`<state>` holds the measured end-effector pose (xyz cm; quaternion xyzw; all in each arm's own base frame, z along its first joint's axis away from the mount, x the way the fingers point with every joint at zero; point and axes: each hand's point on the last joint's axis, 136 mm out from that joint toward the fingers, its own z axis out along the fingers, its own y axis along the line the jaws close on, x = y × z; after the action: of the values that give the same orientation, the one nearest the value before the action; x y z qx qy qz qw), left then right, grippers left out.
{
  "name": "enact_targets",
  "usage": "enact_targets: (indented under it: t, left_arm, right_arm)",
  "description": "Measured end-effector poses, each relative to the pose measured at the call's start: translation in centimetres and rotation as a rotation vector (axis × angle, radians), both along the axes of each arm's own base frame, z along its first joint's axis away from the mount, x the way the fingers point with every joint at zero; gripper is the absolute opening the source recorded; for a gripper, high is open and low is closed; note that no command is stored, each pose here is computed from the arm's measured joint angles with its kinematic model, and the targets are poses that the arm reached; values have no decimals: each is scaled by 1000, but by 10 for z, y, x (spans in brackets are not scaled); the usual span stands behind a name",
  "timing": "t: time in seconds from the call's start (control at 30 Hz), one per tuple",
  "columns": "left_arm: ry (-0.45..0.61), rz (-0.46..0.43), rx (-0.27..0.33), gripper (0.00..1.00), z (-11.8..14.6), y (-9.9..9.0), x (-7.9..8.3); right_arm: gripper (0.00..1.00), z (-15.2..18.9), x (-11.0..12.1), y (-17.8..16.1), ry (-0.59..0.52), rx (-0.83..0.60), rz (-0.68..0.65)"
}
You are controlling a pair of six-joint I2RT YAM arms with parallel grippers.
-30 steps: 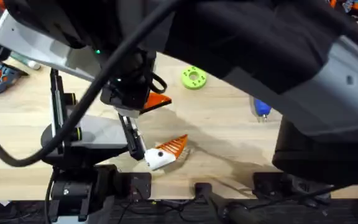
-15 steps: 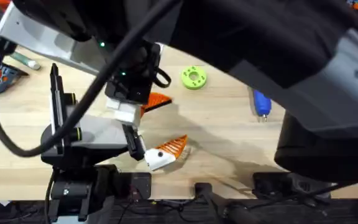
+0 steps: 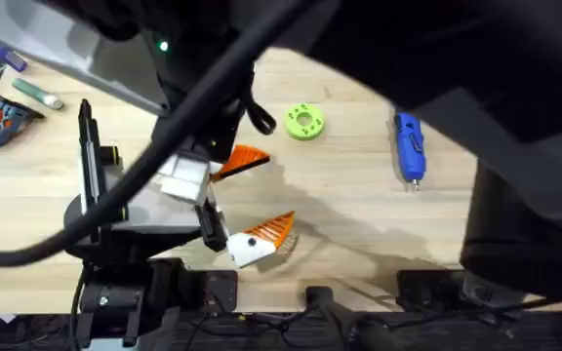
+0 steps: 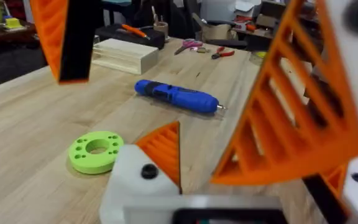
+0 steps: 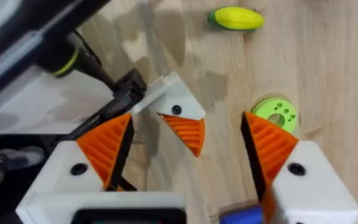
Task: Pick up the gripper from the table and insert it into the empty holder that is missing its gripper. Then pick up a screw, insert it into the mounting hole, and use the screwdriver to tighten it. Finally, clean up the table by picking up the vegetable and placing it into the bucket.
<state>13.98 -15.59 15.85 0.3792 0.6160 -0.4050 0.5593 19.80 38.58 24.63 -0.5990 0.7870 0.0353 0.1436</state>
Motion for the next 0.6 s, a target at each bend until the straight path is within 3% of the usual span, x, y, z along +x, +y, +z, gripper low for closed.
enact_targets:
  t: [0.6]
  left_arm:
    - [-2, 0, 1, 987, 0, 0, 0]
  right_arm:
    - [994, 32, 27, -20, 32, 139, -189]
